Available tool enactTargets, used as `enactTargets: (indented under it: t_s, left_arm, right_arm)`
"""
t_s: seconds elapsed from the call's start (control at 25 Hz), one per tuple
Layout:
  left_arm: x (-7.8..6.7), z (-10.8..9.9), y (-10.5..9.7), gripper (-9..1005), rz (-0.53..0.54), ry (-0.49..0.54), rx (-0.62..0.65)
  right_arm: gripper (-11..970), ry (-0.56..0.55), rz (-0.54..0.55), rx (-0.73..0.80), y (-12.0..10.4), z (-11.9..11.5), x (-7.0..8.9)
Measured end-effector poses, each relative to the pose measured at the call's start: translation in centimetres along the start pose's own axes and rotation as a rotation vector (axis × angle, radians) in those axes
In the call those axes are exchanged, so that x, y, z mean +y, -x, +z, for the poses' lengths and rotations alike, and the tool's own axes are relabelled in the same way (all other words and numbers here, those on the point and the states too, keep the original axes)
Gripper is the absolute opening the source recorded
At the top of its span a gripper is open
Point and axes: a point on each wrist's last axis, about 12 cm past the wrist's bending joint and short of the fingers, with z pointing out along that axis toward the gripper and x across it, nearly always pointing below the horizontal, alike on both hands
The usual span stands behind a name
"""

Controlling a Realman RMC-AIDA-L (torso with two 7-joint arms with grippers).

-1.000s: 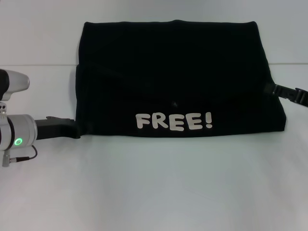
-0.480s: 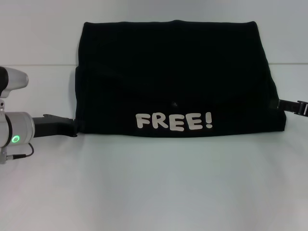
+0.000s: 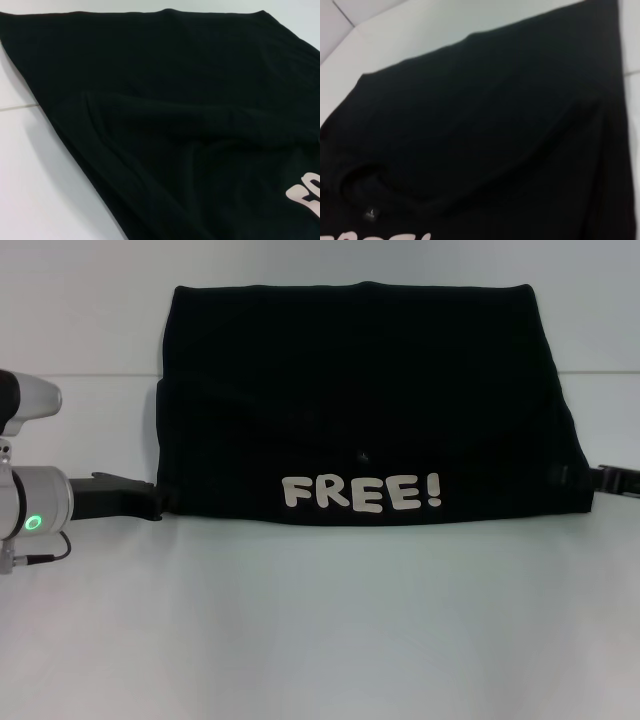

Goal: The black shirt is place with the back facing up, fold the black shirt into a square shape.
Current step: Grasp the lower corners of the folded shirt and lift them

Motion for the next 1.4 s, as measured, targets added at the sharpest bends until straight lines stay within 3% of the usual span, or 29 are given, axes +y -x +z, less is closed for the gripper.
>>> enactTargets:
  t_s: [0.2, 0.52, 0.84, 0.96, 1.32, 1.4]
  left_arm:
    - [0.0, 0.0, 0.1, 33, 0.003, 0.001, -0.001]
    - [0.0, 0.1, 0.3, 37, 0.005, 0.003, -0.002]
    - [0.1, -0.3, -0.2, 42, -0.033, -0.004, -0.003]
    - [-0.1, -1.2, -0.6, 43, -0.047, -0.049, 0.006]
    - [-1.2, -5.3, -2.6, 48, -0.087, -0.220, 0.055]
    - [-1.3, -7.1, -4.1, 49, -0.119, -0.289, 0.055]
  right_arm:
    - [736, 0.013, -0.016, 0.013, -0.3, 0.6, 0.7]
    - [553, 0.012, -0.009, 0.021, -0.8, 0.3, 0.4]
    - [195, 0.040, -0.026, 0.022, -1.5, -0.8, -0.1]
    - [80, 0.091, -0.055, 0.016, -2.2, -1.7, 0.0]
    - [24, 0.216, -0.064, 0.006, -6.6, -6.1, -0.8]
    - [24, 0.240, -0.071, 0.014, -7.9, -7.3, -1.1]
